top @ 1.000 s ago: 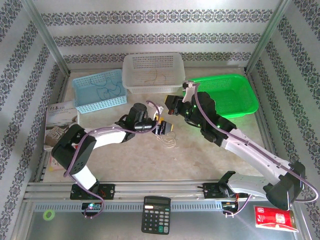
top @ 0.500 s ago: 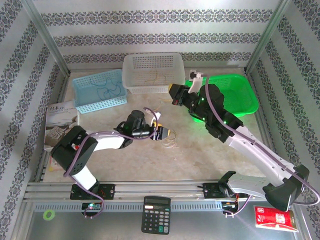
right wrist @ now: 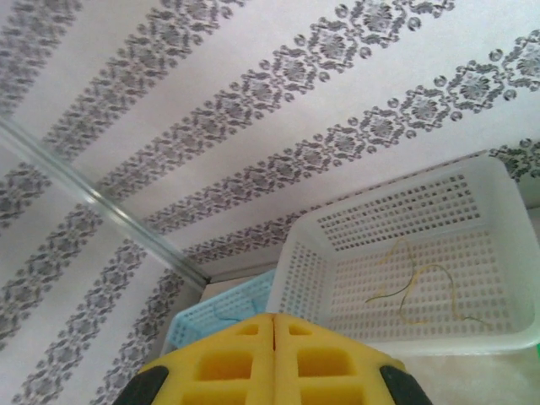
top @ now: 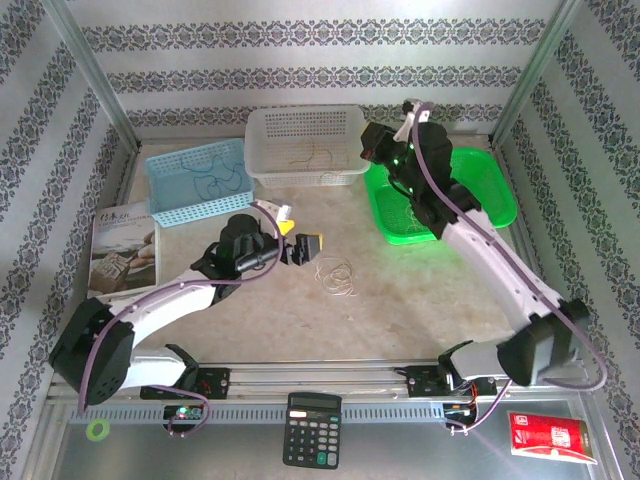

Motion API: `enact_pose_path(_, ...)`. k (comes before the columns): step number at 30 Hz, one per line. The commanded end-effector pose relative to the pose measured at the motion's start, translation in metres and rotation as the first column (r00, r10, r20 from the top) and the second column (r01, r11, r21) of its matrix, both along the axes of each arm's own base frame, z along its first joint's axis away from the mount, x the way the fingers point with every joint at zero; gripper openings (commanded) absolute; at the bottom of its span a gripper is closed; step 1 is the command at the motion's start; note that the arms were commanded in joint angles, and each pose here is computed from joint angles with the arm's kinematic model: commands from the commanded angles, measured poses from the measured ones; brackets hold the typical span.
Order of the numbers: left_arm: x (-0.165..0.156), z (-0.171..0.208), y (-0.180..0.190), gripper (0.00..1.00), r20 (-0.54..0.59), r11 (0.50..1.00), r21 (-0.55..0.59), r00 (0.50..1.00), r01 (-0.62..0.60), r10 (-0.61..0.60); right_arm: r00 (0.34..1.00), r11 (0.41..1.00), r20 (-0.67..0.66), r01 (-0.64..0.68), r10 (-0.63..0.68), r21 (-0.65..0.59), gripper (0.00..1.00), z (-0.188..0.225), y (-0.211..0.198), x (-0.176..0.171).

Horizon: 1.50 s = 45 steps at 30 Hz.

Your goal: Untangle the cables

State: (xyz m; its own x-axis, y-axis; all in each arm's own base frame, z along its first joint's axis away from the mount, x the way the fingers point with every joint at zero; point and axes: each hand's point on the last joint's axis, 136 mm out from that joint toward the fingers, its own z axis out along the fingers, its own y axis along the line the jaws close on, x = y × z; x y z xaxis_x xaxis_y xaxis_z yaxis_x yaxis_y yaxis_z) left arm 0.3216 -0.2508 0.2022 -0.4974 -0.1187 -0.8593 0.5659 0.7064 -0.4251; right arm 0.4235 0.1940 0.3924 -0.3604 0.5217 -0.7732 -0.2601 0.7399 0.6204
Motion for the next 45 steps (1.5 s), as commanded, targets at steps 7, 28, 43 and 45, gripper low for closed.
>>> enact_pose_path(7, 0.041, 0.003, 0.088, 1.0, -0.183, 0.954, -0.032, 0.94, -0.297, 0.287, 1.0, 1.0, 0.002, -0.005, 0.005, -0.006, 0.0, -0.007, 0.015, 0.091)
enact_pose_path(28, 0.054, 0.033, 0.11, 1.0, -0.17, 0.942, -0.069, 0.934, -0.329, 0.314, 0.967, 0.963, -0.028, -0.255, 0.253, -0.084, 0.49, -0.056, 0.098, 0.187)
enact_pose_path(43, 0.041, 0.006, 0.088, 1.0, -0.297, 0.961, -0.136, 0.935, -0.242, 0.194, 0.95, 0.94, -0.188, -0.285, 0.251, -0.187, 0.49, -0.125, 0.079, 0.004)
enact_pose_path(45, 0.036, 0.0, 0.083, 1.0, -0.319, 0.964, -0.14, 0.932, -0.227, 0.174, 0.947, 0.941, -0.216, -0.278, 0.236, -0.193, 0.49, -0.145, 0.07, -0.021)
